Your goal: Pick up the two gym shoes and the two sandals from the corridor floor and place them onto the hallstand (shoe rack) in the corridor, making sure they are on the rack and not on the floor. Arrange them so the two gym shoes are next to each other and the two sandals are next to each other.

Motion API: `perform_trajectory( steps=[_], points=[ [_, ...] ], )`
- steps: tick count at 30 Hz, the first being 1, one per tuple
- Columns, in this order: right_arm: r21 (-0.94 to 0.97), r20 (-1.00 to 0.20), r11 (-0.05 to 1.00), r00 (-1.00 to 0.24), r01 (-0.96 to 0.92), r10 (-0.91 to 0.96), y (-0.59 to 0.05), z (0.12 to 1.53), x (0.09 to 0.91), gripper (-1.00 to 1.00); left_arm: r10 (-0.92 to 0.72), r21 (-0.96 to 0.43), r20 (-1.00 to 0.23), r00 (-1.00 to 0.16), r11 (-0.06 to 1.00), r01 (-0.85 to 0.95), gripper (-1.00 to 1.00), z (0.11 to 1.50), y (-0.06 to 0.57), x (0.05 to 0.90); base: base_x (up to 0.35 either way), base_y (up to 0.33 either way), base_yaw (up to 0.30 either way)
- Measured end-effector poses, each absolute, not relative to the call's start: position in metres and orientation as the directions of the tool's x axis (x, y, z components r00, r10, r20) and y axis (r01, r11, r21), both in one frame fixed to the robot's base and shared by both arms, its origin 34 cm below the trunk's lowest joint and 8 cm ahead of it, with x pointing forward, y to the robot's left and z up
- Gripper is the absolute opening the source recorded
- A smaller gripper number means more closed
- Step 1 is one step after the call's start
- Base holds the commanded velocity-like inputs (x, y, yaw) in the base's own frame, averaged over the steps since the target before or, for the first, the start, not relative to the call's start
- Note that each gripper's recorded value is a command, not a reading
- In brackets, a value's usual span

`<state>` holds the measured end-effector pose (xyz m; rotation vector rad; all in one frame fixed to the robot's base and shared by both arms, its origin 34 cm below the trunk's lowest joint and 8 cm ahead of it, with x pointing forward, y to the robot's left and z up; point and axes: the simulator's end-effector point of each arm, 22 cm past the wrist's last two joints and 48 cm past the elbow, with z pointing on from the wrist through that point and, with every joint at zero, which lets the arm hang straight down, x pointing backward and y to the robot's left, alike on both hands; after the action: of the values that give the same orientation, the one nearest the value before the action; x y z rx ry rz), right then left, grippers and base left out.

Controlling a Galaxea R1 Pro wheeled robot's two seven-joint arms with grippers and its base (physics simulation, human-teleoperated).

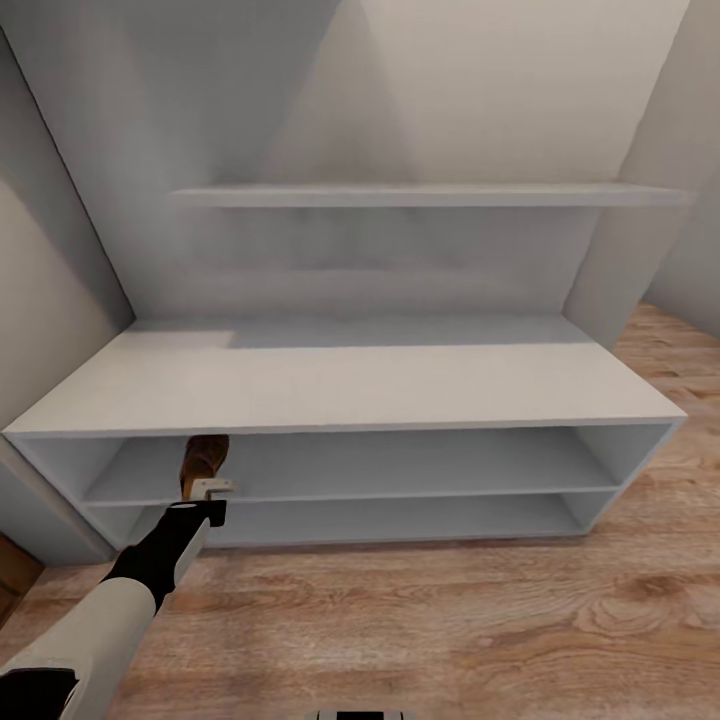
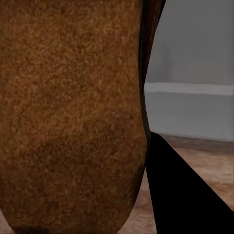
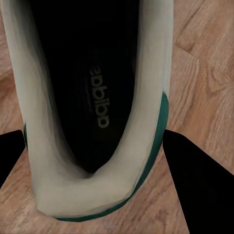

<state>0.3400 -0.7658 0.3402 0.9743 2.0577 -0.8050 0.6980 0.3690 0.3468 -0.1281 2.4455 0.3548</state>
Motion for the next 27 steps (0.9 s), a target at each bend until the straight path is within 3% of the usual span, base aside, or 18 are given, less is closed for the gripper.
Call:
perform_trajectory(
  steps=[12, 27],
  points=[
    [-0.228, -0.801, 0.521, -0.463, 0.822, 0.379, -0.7658, 0.3402, 0.3398, -1.00, -0.003, 0.219, -0.626, -0.780, 0.959, -0.180, -1.00, 0.3471, 0.3679, 0.6983, 0.231, 0.000, 0.000],
    [-0.229, -0.801, 0.521, -0.463, 0.822, 0.379, -0.7659, 0.3402, 0.3399, -1.00, -0.004, 0.219, -0.626, -0.779, 0.959, -0.181, -1.00, 0.3474, 0.3683, 0.6985, 0.142, 0.000, 0.000]
  ],
)
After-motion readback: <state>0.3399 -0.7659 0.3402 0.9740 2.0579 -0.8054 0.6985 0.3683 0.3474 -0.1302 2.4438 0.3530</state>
